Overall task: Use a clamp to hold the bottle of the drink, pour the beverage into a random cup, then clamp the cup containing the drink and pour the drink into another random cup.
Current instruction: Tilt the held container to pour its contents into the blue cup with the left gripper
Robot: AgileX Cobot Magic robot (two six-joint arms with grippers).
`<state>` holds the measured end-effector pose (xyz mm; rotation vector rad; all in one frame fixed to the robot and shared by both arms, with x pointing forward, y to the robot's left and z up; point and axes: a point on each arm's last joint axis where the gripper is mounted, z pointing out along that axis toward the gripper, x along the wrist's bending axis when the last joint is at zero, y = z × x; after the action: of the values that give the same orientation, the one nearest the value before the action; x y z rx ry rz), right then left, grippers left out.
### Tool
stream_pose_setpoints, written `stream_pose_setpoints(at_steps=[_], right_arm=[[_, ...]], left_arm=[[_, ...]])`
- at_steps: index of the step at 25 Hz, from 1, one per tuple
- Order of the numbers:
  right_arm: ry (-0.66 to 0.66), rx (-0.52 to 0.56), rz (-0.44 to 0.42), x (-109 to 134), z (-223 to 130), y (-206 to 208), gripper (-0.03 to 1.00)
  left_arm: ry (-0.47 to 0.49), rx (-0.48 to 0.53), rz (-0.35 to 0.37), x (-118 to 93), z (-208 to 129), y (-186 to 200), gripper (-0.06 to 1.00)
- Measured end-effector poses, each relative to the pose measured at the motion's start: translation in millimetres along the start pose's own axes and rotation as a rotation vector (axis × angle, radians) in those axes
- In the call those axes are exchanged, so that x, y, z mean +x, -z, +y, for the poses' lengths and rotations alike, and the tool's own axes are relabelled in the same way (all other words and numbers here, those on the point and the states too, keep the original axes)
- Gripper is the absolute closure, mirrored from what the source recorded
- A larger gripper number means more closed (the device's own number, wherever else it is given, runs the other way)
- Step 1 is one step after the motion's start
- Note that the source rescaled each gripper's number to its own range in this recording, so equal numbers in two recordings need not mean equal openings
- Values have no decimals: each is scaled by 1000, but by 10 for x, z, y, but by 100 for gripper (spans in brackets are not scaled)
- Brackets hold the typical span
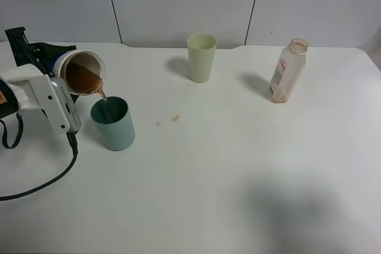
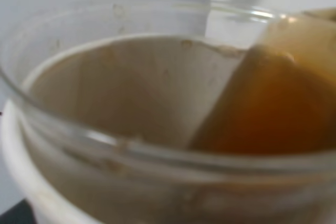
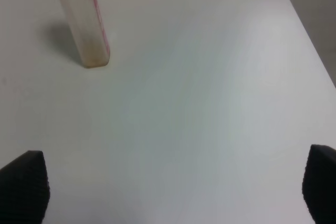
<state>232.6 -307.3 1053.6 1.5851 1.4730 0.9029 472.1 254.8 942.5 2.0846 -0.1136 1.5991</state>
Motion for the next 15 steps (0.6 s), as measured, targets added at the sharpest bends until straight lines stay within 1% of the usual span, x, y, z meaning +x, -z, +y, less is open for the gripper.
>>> stream_pose_setpoints(at_steps=[15], right_arm=[[0, 0, 0, 0, 0, 0, -3]], left_arm=[[-18, -13, -6, -6, 12, 0, 93]])
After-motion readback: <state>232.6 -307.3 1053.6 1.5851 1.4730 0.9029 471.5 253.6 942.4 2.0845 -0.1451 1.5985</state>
